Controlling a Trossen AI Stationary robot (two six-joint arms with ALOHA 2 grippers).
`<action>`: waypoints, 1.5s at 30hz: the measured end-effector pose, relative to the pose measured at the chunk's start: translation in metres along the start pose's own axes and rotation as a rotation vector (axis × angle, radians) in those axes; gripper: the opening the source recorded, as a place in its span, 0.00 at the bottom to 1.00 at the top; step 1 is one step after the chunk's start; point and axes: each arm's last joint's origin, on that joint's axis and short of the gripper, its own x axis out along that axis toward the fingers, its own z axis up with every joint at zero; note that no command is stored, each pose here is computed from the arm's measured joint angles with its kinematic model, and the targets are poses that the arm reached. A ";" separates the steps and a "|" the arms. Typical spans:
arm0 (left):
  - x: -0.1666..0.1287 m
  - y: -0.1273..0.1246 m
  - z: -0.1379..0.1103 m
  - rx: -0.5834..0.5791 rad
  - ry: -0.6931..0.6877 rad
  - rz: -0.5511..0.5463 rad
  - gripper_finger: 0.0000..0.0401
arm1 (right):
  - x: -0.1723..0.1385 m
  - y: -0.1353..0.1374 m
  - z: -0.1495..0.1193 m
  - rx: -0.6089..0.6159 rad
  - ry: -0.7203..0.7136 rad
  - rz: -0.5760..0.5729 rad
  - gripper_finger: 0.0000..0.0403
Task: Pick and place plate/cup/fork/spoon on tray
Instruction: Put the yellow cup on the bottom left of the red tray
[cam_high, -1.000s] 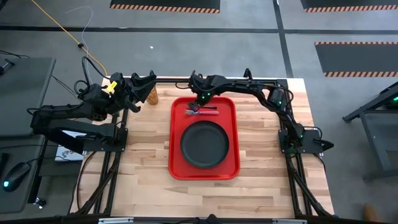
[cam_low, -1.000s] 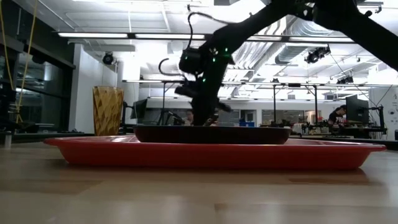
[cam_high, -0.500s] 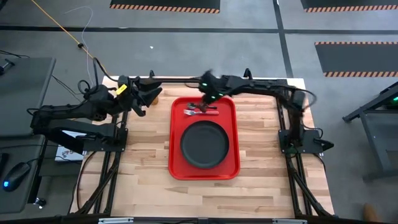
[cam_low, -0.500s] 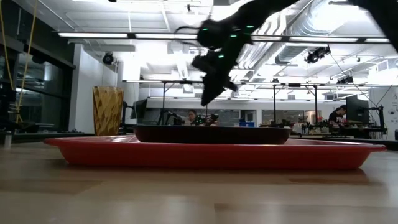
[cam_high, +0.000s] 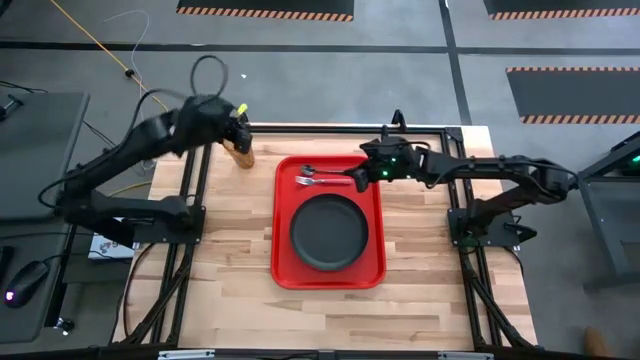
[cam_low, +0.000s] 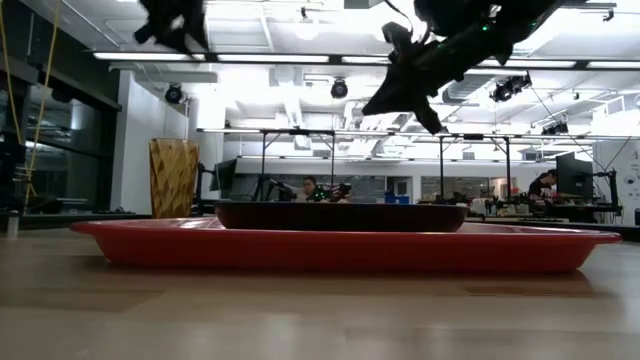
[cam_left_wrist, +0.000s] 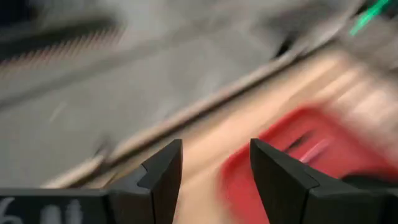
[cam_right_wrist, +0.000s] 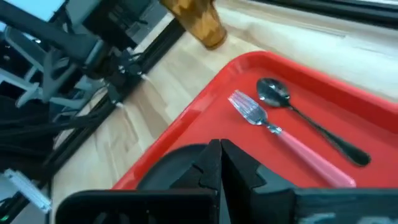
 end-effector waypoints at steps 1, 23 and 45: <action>0.008 0.007 0.000 0.011 0.100 0.053 0.44 | -0.002 0.001 -0.001 0.001 0.000 0.005 0.00; 0.113 0.027 -0.020 0.094 0.692 0.075 0.61 | 0.000 0.003 -0.006 -0.057 0.022 0.008 0.00; 0.050 -0.081 -0.017 0.374 0.701 -0.164 0.01 | -0.001 0.001 -0.004 -0.154 0.023 0.006 0.00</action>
